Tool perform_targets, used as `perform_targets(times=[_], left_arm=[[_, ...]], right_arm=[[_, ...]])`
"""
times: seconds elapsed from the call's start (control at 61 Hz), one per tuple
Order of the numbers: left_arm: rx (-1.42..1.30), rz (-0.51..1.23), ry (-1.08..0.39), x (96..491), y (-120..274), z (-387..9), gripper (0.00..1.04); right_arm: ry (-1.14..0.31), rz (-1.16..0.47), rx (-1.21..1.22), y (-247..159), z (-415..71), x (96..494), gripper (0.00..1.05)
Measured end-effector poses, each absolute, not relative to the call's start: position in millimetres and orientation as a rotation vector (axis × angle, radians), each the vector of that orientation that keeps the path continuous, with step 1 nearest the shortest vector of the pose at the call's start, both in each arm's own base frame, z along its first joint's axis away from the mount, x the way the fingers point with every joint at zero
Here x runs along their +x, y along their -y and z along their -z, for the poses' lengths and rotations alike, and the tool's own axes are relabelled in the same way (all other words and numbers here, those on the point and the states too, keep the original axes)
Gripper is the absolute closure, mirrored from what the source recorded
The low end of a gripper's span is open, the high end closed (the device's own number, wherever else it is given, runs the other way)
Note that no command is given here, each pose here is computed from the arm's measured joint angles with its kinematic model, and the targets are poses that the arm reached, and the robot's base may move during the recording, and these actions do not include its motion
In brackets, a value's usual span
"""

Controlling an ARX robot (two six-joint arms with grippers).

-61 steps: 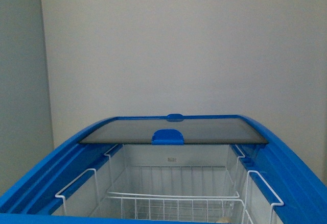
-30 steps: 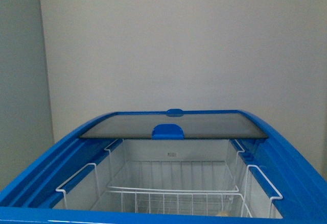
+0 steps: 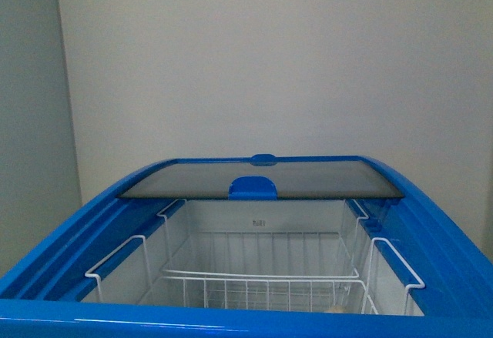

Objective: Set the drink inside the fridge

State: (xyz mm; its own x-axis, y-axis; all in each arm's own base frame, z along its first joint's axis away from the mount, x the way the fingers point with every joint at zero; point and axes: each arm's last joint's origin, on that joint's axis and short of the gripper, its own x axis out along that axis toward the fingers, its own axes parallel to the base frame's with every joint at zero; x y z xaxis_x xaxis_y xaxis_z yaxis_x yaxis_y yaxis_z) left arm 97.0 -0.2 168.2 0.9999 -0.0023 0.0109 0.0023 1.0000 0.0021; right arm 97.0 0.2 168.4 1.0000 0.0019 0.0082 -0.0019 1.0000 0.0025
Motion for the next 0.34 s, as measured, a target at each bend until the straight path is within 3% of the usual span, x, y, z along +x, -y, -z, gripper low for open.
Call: perform_targets(times=[0.344], left_arm=[[0.002,0.002,0.011,97.0,0.2,-168.2,0.08]], right_arm=[[0.008,-0.002,0.002,-0.2,-168.4,97.0,0.08]])
